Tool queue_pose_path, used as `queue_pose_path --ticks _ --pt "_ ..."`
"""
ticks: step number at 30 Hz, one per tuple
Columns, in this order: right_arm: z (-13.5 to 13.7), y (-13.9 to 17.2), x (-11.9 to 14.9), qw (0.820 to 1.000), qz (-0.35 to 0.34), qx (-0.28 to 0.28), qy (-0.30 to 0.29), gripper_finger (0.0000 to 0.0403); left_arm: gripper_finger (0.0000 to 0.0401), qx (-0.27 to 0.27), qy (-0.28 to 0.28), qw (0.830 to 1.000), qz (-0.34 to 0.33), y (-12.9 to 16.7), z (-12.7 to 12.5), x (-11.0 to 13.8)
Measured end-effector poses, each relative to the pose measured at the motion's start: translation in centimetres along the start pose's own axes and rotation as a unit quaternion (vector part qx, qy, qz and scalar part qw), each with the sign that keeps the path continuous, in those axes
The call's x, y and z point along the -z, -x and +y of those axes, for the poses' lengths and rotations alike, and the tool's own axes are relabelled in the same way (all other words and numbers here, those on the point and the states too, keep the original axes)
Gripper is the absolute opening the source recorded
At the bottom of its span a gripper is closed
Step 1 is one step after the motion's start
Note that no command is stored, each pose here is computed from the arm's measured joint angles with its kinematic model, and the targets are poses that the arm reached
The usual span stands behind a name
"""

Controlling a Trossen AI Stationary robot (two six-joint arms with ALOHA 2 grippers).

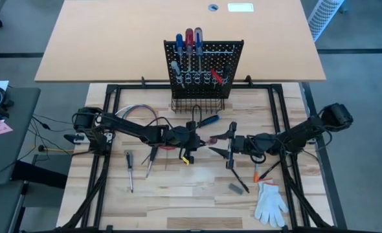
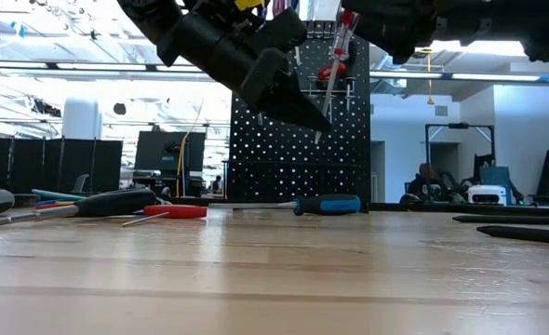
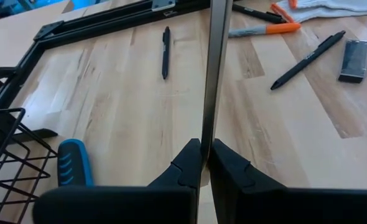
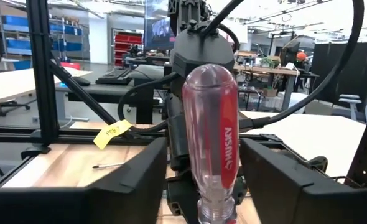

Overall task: Hang tools onto peg board
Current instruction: Hang the red transparent screwdriver on the black peg board

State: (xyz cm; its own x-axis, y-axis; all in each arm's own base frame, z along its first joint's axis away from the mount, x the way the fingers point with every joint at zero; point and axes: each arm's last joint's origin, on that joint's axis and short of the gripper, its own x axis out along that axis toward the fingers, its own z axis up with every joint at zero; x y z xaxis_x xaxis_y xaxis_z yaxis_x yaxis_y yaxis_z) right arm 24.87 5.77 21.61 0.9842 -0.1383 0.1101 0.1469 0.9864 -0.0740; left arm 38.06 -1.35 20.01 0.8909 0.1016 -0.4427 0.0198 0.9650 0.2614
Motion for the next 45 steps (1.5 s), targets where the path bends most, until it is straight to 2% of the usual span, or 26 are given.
queue_pose_path --ticks 3,6,12,19,25,28,33,35,39,45 --pt "0.1 0.0 0.0 1.000 -0.001 -0.010 0.003 0.0226 0.0010 0.001 -0.001 1.000 0.004 0.0 0.0 0.1" --pt "0.2 0.0 0.0 1.000 -0.003 -0.030 0.003 0.0212 0.0010 0.009 -0.013 1.000 0.008 0.0 -0.1 0.2" --pt "0.2 0.0 0.0 0.999 -0.005 -0.035 0.008 0.0188 0.0010 0.021 -0.019 1.000 0.013 0.0 -0.2 0.3" --pt "0.4 -0.5 0.0 0.999 0.003 -0.038 0.013 0.0193 0.0011 0.023 -0.023 0.999 0.014 0.0 -0.4 0.3" --pt "1.2 -1.5 0.0 0.997 0.009 -0.046 0.053 0.0186 0.0011 0.026 -0.027 0.999 0.012 0.1 -0.6 0.2" --pt "1.4 -1.6 0.0 0.997 0.009 -0.045 0.054 0.0164 0.0011 0.026 -0.027 0.999 0.015 0.1 -0.6 0.3" --pt "1.4 -1.3 -0.6 0.998 0.003 -0.032 0.053 0.0095 0.0011 0.028 -0.021 0.999 0.011 0.1 -0.6 0.2" --pt "1.6 -1.0 -0.9 0.999 0.007 -0.009 0.053 0.0093 0.0014 0.026 -0.019 0.999 0.005 0.1 -0.5 0.1" --pt "2.0 -0.2 -1.6 0.998 0.013 0.042 0.055 0.0093 0.0041 0.046 0.000 0.999 -0.029 0.0 -0.4 -0.5" --pt "2.4 0.5 -2.5 0.997 0.001 0.065 0.043 0.0093 0.0108 0.077 0.020 0.995 -0.055 0.0 0.0 -0.8"
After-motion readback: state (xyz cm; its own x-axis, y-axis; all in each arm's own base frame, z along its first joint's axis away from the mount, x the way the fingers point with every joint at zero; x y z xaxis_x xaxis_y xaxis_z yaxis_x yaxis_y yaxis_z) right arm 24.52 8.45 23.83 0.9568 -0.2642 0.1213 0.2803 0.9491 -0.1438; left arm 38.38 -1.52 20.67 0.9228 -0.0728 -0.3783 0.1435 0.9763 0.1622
